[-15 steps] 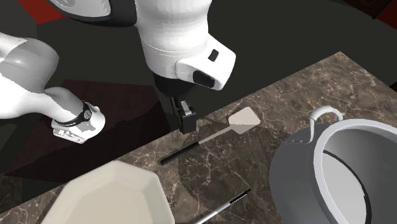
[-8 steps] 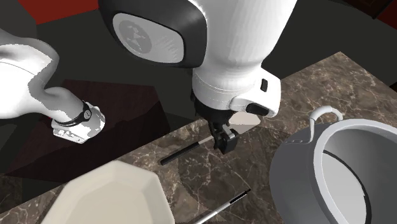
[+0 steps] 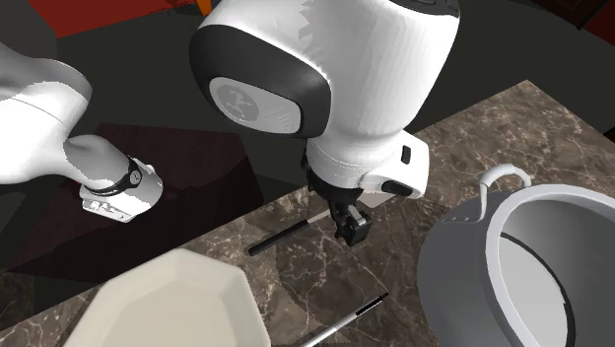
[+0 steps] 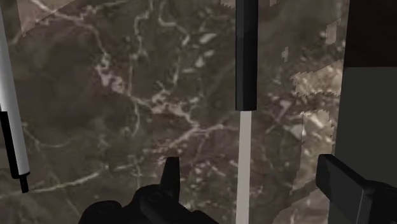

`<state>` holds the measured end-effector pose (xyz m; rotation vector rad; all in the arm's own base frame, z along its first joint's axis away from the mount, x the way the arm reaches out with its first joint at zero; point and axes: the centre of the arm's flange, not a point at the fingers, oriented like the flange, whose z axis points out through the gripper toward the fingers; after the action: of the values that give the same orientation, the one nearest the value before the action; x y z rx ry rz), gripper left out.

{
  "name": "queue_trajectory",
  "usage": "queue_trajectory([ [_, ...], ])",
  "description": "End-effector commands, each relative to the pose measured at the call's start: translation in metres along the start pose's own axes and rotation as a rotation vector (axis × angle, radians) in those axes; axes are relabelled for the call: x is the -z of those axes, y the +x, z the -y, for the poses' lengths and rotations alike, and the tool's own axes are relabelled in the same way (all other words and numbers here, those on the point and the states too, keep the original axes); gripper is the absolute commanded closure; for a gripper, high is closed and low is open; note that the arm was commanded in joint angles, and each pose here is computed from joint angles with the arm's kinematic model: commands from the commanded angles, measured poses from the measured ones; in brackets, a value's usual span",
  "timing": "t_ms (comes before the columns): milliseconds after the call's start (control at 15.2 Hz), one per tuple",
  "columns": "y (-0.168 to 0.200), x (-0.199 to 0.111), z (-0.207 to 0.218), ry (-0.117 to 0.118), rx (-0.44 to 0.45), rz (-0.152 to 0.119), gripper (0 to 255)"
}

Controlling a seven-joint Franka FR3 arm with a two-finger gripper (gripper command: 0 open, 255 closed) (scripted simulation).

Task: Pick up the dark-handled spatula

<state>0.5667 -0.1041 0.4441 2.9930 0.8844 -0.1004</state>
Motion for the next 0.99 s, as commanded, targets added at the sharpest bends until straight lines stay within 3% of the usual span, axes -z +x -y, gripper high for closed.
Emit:
queue_trajectory([
  [0,0.0,-0.003,0.001,0.0,0.0,-0.001,0],
  [66,0.0,-0.003,0.001,0.0,0.0,-0.001,255],
  [660,0.0,-0.003,0.001,0.0,0.0,-0.001,255],
  [924,-0.001,0.018,0.001,0.0,0.0,-0.001,255],
])
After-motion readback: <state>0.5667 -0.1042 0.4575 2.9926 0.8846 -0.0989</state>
